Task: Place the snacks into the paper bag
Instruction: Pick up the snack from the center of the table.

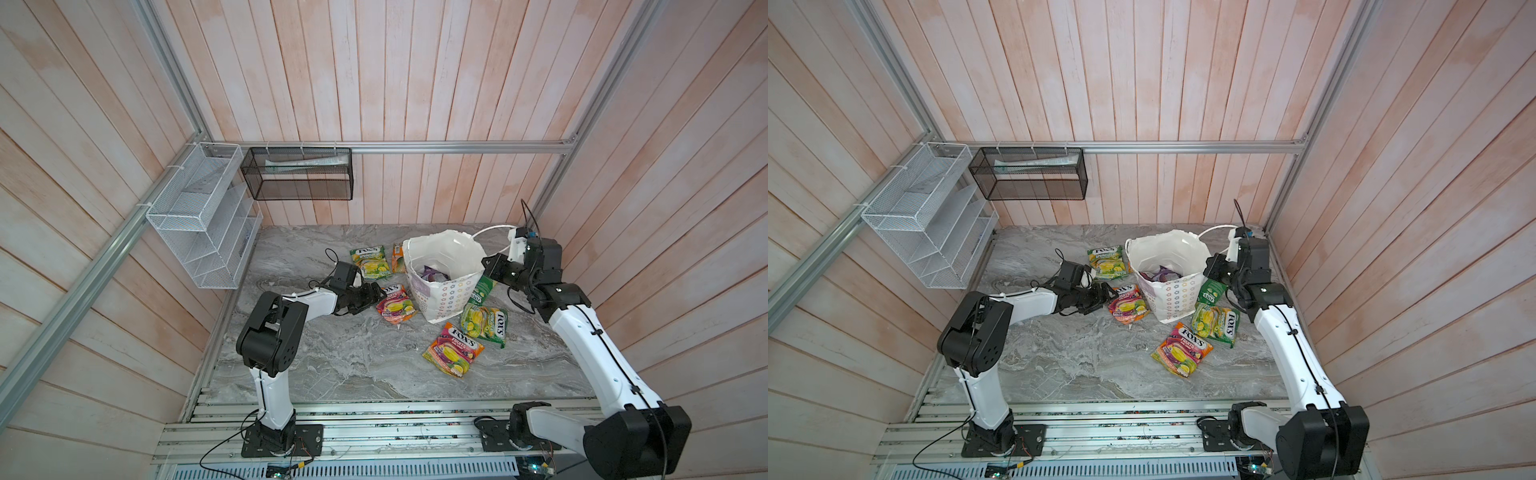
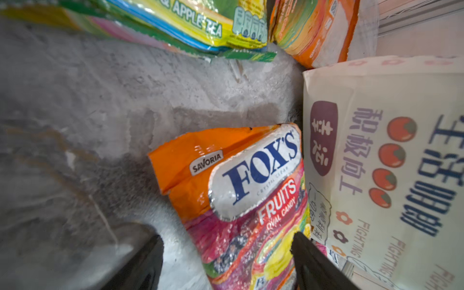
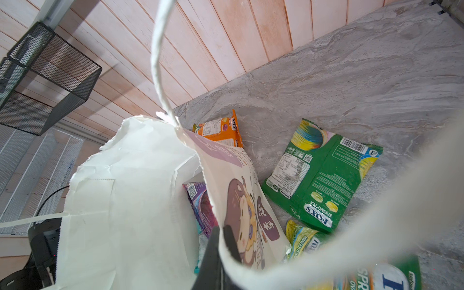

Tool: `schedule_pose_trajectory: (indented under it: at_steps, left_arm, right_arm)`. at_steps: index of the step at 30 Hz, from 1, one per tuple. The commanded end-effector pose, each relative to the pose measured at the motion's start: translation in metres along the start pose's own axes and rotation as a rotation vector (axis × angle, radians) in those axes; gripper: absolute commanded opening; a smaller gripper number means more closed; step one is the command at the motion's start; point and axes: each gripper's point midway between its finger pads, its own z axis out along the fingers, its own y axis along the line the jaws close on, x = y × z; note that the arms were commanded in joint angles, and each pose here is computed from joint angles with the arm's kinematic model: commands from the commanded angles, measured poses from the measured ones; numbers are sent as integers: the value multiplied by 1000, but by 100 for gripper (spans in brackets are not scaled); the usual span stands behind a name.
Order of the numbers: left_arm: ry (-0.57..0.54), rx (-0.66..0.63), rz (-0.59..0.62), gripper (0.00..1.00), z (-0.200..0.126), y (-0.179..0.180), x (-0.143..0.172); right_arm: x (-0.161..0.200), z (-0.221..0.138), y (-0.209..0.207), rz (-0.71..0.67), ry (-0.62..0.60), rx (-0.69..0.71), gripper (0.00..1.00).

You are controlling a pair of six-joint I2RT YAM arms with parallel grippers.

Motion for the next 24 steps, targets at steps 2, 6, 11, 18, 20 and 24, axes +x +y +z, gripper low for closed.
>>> schedule_pose_trajectory:
  at_steps: [2, 6, 11, 18, 20, 24]
  left_arm:
    - [26, 15, -12, 81, 11, 4, 2]
    - [20, 23, -23, 79, 12, 3, 1]
    - [12, 13, -47, 71, 14, 8, -1]
    - [-9, 12, -128, 57, 20, 17, -1]
    - [-10, 8, -141, 50, 21, 20, -1]
    - [-9, 48, -153, 22, 23, 15, -3]
  right_arm:
    - [8, -3, -2, 2, 18, -3, 0]
    - [8, -4, -2, 1, 18, -5, 0]
    - [8, -6, 0, 2, 10, -16, 0]
    - [8, -9, 3, 8, 2, -29, 0]
    - [8, -8, 3, 11, 6, -30, 0]
    - [8, -9, 4, 14, 3, -34, 0]
